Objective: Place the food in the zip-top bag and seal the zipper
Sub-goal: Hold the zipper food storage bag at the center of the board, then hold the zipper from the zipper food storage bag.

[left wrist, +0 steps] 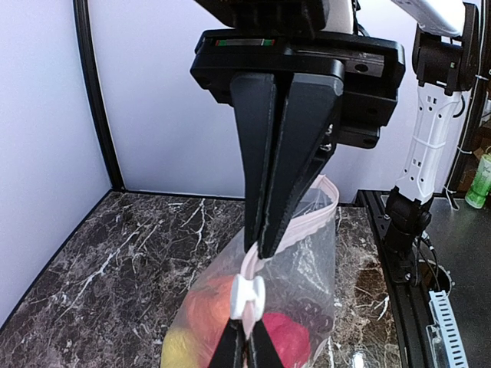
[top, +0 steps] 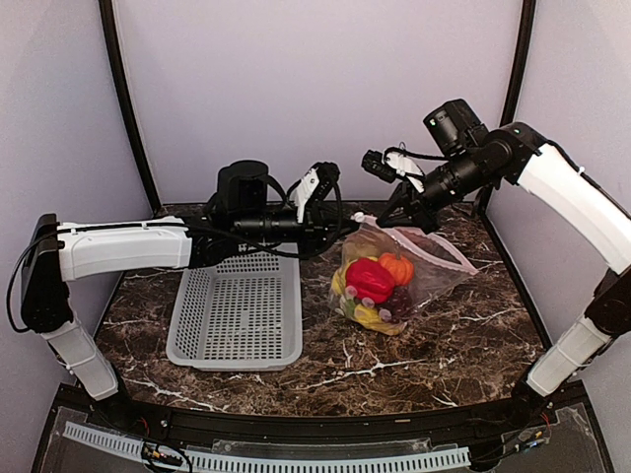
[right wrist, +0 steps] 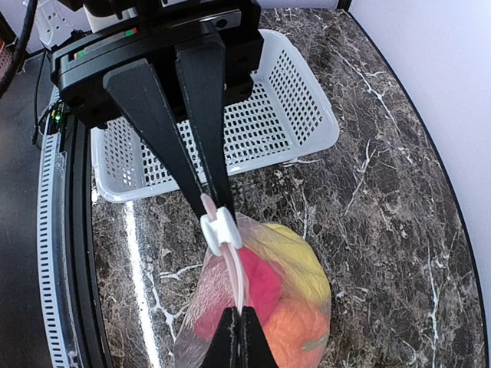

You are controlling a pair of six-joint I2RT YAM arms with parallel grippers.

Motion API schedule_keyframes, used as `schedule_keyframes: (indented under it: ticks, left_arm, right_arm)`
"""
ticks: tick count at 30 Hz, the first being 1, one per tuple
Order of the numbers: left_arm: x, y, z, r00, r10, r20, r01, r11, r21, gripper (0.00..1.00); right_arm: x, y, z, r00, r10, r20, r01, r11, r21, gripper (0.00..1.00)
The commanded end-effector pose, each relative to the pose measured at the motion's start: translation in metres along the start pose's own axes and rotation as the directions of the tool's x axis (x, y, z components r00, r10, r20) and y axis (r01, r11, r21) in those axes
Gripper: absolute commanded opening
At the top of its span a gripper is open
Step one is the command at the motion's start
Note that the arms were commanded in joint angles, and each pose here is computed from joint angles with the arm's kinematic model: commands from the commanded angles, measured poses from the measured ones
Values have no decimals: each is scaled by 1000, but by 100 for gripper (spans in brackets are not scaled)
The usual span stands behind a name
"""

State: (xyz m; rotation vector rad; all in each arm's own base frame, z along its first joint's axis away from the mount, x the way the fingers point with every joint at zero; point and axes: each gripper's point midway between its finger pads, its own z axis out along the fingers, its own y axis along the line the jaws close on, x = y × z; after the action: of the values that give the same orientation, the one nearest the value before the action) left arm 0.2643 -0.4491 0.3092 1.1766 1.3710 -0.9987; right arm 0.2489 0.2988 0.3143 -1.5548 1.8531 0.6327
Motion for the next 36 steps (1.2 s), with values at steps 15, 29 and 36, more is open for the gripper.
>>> schedule_keyframes:
  ticks: [15,29,36]
  left_arm:
    - [-9,-1,-1,999,2,39,-3,1000,19,1]
    - [-11,-3,-1,999,-24,38,23,999,35,1]
    - [-9,2,-1,999,-25,30,25,1000,5,1]
  right_arm:
    - [-39,10,4,995,-17,102,29,993,-116,34]
    - [-40,11,12,996,-35,80,42,995,-95,9]
    - [-29,9,13,998,-44,42,47,997,-67,0]
